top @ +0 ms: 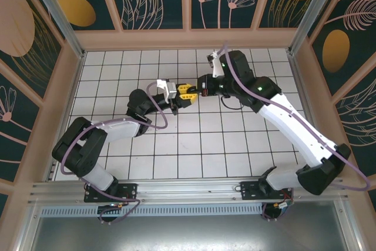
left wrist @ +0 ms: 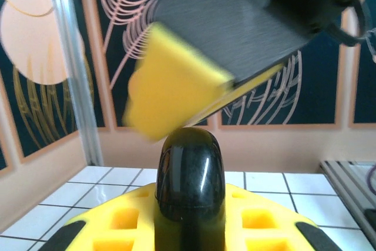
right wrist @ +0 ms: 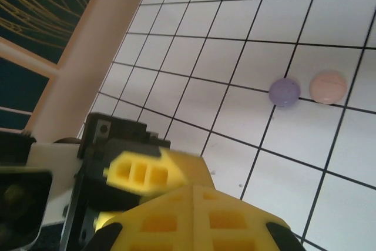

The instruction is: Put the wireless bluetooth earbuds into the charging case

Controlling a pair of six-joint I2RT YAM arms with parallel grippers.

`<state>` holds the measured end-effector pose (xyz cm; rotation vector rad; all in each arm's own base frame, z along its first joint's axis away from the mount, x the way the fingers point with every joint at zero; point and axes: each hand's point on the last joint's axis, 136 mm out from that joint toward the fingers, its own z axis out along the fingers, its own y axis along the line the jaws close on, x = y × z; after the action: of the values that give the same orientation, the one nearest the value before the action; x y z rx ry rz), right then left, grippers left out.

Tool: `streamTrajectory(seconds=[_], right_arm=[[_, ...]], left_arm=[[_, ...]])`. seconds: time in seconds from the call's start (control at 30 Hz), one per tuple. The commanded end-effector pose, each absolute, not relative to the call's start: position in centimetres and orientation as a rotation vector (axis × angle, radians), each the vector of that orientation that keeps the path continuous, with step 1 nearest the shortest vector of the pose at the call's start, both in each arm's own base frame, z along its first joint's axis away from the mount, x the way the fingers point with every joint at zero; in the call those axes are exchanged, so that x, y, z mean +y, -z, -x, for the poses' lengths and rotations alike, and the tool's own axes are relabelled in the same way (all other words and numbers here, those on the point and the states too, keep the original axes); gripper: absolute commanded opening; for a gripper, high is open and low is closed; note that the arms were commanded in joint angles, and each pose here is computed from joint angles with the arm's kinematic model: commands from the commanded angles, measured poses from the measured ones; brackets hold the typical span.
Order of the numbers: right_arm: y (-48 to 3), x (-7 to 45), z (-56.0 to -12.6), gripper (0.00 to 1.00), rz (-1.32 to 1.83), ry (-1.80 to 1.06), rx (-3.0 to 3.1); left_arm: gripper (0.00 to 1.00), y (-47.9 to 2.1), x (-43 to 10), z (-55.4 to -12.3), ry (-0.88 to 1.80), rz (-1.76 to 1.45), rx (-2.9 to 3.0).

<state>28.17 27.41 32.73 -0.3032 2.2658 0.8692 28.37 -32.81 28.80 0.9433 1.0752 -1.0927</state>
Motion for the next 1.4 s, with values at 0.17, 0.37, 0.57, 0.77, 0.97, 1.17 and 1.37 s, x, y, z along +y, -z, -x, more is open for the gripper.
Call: streamTrajectory(seconds=[0.17, 0.37, 0.57, 0.77, 0.97, 1.17, 1.37], right_arm=[[-32.7, 20.5, -30.0, 0.16, -0.080, -0.791, 2.149], [-26.2, 19.5, -29.4, 0.26, -0.135, -0.735, 2.249], [-21.9, 19.1, -28.9, 0.28, -0.161, -0.703, 2.315], [-21.1, 18.9, -29.2, 0.31, -0.162, -0.672, 2.322], [-21.2, 19.0, -29.3, 0.32, -0.161, -0.675, 2.316], [-21.6, 18.9, -29.2, 0.35, -0.162, -0.682, 2.306], [-22.4, 18.5, -29.1, 0.42, -0.172, -0.677, 2.282]], left_arm=[[0.00, -28.1, -31.4, -30.5, 1.137, -0.727, 1.185], [0.00, -23.0, -30.7, -32.5, 1.225, -0.512, 1.459], [0.00, -13.6, -32.4, -34.9, 1.340, -0.277, 1.974], [0.01, -8.5, -33.3, -34.9, 1.459, -0.121, 2.155], [0.06, -5.3, -33.8, -35.9, 1.454, -0.008, 2.282], [0.18, -3.4, -33.7, -36.7, 1.399, 0.074, 2.359], [0.32, -1.5, -33.2, -37.0, 1.322, 0.155, 2.452]])
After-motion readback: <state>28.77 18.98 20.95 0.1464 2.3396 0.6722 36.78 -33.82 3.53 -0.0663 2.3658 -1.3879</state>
